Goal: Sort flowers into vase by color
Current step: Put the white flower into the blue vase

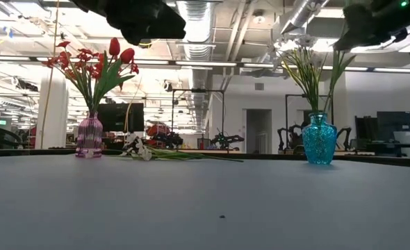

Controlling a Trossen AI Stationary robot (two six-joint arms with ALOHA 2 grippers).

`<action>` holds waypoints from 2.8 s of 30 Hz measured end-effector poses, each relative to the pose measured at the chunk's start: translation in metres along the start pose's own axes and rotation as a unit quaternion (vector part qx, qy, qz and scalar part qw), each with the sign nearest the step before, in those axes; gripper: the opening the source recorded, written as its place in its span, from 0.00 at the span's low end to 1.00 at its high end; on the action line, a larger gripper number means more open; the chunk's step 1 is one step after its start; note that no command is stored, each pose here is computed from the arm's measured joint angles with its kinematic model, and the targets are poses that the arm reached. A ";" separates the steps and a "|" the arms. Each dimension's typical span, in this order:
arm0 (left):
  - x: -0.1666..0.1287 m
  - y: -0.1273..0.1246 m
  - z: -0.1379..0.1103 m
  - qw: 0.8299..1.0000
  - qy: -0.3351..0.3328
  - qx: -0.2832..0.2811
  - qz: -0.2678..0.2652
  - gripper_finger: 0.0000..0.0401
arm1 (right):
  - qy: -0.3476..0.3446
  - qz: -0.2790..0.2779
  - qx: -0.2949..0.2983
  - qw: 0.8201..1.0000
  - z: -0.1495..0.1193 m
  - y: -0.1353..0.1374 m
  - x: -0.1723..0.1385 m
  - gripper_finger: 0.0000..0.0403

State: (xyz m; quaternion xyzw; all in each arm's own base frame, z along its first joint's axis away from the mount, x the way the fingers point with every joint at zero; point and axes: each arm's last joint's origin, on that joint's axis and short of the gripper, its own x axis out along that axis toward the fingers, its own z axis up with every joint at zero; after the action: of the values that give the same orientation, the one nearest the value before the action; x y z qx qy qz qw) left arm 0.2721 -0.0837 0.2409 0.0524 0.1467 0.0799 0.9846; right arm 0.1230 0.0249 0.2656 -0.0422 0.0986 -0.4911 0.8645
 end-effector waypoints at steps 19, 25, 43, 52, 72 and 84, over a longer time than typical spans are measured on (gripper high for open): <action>0.001 0.002 0.003 1.000 -0.012 0.014 0.007 0.39 | 0.027 -0.089 -0.008 0.996 0.001 -0.010 0.023 0.07; 0.004 0.009 0.004 1.000 -0.015 0.006 0.015 0.39 | 0.046 -0.050 -0.026 0.997 0.010 -0.006 0.029 0.07; 0.008 0.015 0.004 1.000 -0.017 -0.002 0.006 0.39 | -0.006 -0.017 0.003 1.000 -0.007 -0.025 0.053 0.07; 0.007 0.015 0.004 1.000 -0.016 0.000 0.014 0.39 | -0.013 0.006 0.021 1.000 -0.012 -0.036 0.055 0.07; 0.011 0.024 0.004 0.999 -0.015 -0.003 0.031 0.39 | -0.014 0.011 0.014 1.000 -0.006 -0.049 0.045 0.07; 0.011 0.023 0.004 1.000 -0.015 -0.007 0.018 0.39 | 0.030 -0.021 0.023 0.999 -0.024 -0.049 0.065 0.07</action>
State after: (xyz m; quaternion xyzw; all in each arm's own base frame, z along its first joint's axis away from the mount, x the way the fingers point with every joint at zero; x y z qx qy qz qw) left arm 0.2805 -0.0593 0.2449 0.0497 0.1306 0.0974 0.9854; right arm 0.1088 -0.0551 0.2417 -0.0098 0.1118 -0.5127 0.8512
